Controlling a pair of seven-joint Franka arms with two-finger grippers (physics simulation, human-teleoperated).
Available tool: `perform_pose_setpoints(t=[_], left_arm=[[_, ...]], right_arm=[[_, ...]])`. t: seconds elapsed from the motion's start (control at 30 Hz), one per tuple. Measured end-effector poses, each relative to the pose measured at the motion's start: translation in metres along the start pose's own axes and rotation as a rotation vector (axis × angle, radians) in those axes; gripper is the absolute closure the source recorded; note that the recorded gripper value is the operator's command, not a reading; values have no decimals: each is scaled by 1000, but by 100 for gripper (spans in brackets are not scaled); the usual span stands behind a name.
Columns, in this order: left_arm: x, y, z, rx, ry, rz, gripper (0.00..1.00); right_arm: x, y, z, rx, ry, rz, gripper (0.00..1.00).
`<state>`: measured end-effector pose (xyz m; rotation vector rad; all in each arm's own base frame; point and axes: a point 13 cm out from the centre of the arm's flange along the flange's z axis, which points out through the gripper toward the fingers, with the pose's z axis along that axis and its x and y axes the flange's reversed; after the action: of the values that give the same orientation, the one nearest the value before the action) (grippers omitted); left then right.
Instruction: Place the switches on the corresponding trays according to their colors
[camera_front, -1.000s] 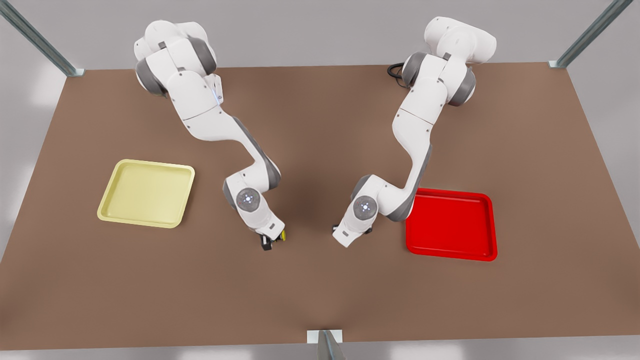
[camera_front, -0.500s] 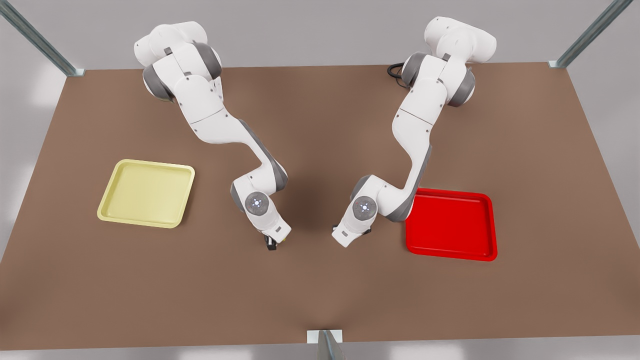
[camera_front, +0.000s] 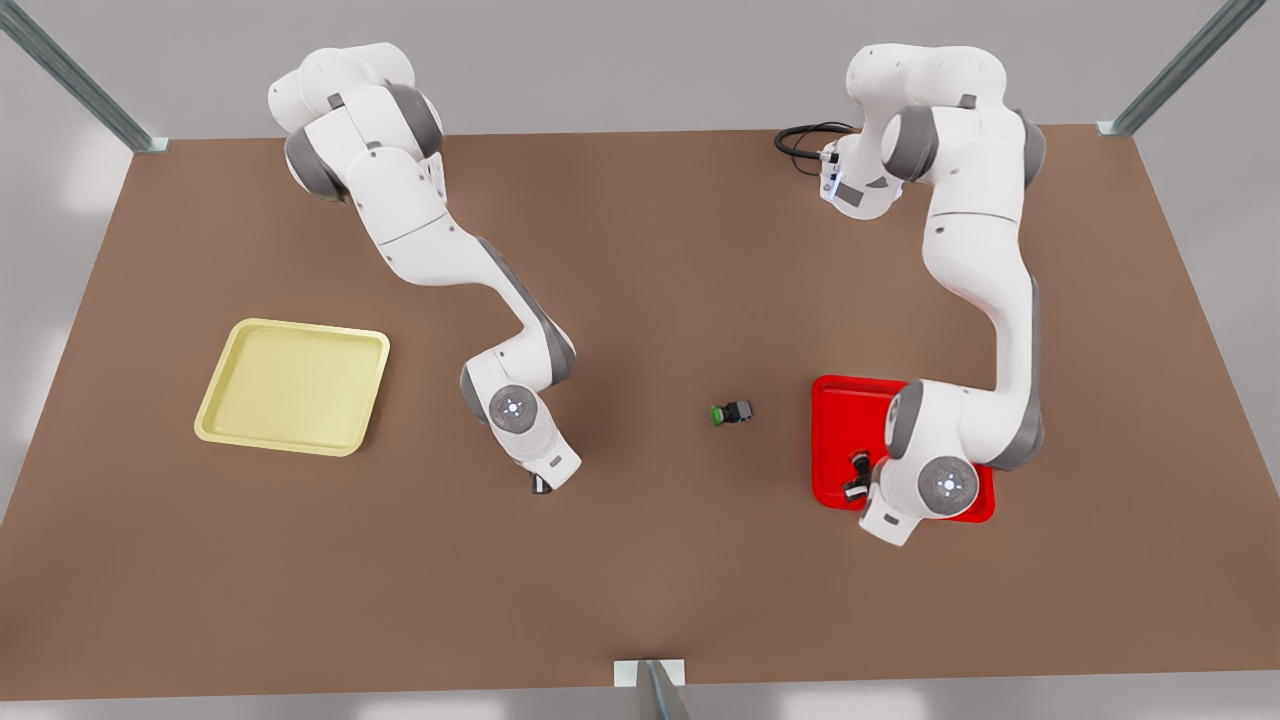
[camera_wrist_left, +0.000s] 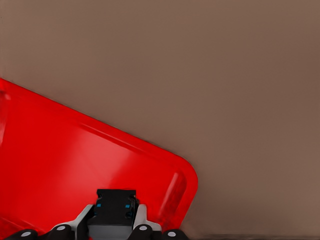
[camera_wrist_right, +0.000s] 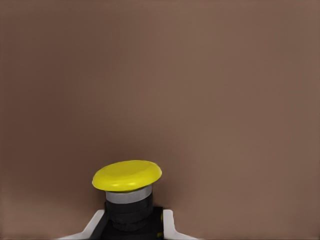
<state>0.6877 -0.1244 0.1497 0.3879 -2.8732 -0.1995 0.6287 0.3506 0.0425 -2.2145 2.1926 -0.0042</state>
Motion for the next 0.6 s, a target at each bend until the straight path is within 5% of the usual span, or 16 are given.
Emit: perform_pose_setpoints(t=[0.03,0.07,0.3,0.43,0.6], left_arm=[[5,11,5,-28,28,11,46],[9,20,8,-50,50,24,0],[31,45,4,-124,135,106,0],[40,28,-129,-18,-23,155,0],[127,41,-275,66,-141,225,0]], right_arm=[[0,0,0,-2,1,1,55],[0,1,0,-5,2,3,56],[2,3,2,-14,7,9,56],[2,3,2,-15,7,13,55],[9,1,-11,-25,12,28,55]])
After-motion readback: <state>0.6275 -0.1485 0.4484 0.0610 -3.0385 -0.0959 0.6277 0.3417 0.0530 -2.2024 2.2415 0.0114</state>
